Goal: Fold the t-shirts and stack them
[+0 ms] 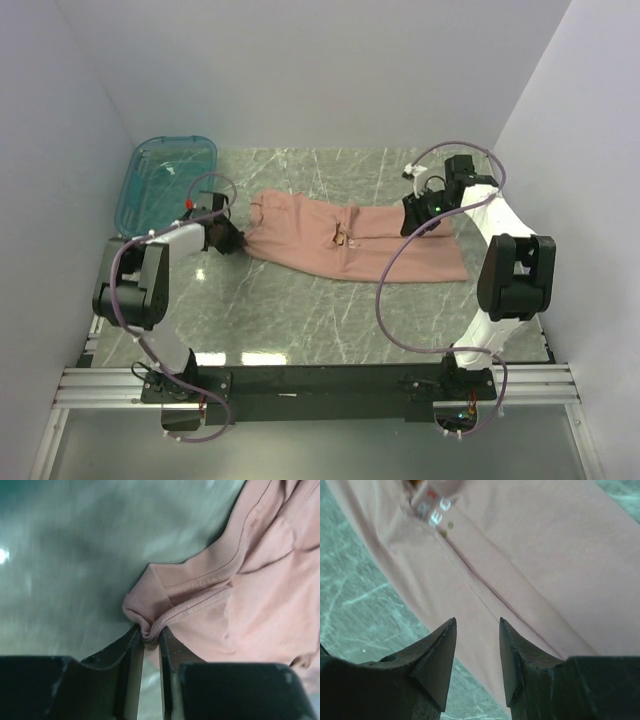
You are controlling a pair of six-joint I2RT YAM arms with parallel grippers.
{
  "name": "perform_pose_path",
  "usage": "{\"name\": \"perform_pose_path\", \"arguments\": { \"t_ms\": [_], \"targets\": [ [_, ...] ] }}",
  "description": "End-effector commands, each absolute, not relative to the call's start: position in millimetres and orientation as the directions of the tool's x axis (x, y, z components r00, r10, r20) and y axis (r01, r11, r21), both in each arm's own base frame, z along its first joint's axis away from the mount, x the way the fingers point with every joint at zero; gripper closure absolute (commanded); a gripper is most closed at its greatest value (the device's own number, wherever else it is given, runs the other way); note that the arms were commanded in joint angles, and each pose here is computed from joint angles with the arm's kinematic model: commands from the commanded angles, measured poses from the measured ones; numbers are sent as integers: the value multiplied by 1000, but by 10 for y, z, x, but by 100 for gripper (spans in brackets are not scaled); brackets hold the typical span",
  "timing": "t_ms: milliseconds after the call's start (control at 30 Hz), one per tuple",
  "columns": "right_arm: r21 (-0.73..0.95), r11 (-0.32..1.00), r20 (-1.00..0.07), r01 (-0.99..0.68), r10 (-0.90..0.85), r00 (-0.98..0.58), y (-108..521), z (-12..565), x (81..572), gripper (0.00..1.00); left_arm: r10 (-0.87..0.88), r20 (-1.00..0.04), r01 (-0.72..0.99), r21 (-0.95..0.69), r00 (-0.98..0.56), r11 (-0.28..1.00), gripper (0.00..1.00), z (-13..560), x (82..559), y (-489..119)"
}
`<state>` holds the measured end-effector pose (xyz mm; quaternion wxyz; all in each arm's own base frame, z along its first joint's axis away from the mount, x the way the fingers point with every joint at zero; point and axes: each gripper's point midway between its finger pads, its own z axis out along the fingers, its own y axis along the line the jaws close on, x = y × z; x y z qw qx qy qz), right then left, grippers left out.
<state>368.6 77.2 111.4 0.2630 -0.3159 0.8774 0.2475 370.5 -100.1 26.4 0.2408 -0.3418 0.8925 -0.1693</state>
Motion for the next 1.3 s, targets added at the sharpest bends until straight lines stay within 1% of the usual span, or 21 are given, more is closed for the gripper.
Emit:
{"name": "perform_pose_path", "arguments": {
  "t_ms": [0,33,100,133,167,200,233,267,400,467,500,567,600,667,700,800,933,1100,1200,1267],
  "targets": [
    [197,620,-606,-759,-532,-592,884,1125,3494,53,-657,-397,-494,-442,-640,749,78,458,4087,-857],
    [168,597,-601,-785,-569,-562,875,1094,3459,53,-652,-403,-485,-445,-642,752,78,489,4241,-869],
    [106,587,-574,-803,-623,-531,819,986,3357,53,-633,-394,-461,-448,-667,766,78,485,4346,-896],
    [39,591,-546,-806,-663,-512,733,939,3366,53,-625,-388,-456,-446,-677,770,78,455,4441,-914],
    [-27,599,-554,-800,-675,-487,671,931,3452,53,-611,-384,-437,-452,-692,778,78,449,4483,-944],
    [-58,615,-543,-786,-680,-492,613,905,3429,52,-605,-371,-438,-443,-705,782,78,353,4519,-945],
    [-103,645,-516,-757,-686,-514,468,888,3479,52,-600,-381,-425,-451,-704,785,78,411,4624,-957],
    [-118,662,-519,-740,-676,-523,413,895,3526,52,-590,-380,-415,-450,-712,791,78,392,4663,-967],
    [-72,744,-539,-664,-589,-602,240,928,3656,51,-581,-378,-391,-470,-721,791,77,387,4964,-971],
    [-109,786,-560,-608,-554,-616,105,960,3786,51,-572,-373,-385,-468,-731,796,78,372,5050,-969],
    [-100,824,-571,-558,-507,-646,53,958,3850,50,-569,-379,-376,-473,-730,797,78,378,5182,-973],
    [-93,876,-590,-474,-432,-682,-145,969,3998,50,-556,-363,-369,-469,-748,802,78,342,5242,-985],
    [-52,890,-604,-453,-389,-696,-152,978,4122,50,-551,-366,-360,-474,-750,804,77,332,5348,-996],
    [5,899,-606,-439,-346,-716,-181,964,4208,50,-543,-358,-351,-476,-760,806,77,308,5417,-1007],
    [31,898,-608,-439,-331,-722,-183,949,4332,50,-541,-368,-339,-486,-756,805,77,317,5520,-1025],
    [104,892,-569,-441,-310,-761,-154,843,4464,50,-535,-354,-315,-518,-767,795,77,321,5654,-1100],
    [197,882,-537,-428,-268,-800,-107,694,4487,50,-533,-337,-298,-549,-776,781,77,322,5742,-1177],
    [252,875,-499,-413,-248,-830,-134,520,4390,50,-528,-327,-284,-568,-784,773,76,298,5657,-1208],
    [267,876,-479,-402,-242,-844,-165,433,4346,50,-531,-330,-264,-597,-781,758,74,360,5597,-1219],
    [269,878,-469,-395,-239,-850,-183,389,4334,50,-535,-344,-244,-616,-772,749,70,441,5593,-1240]
  ]
}}
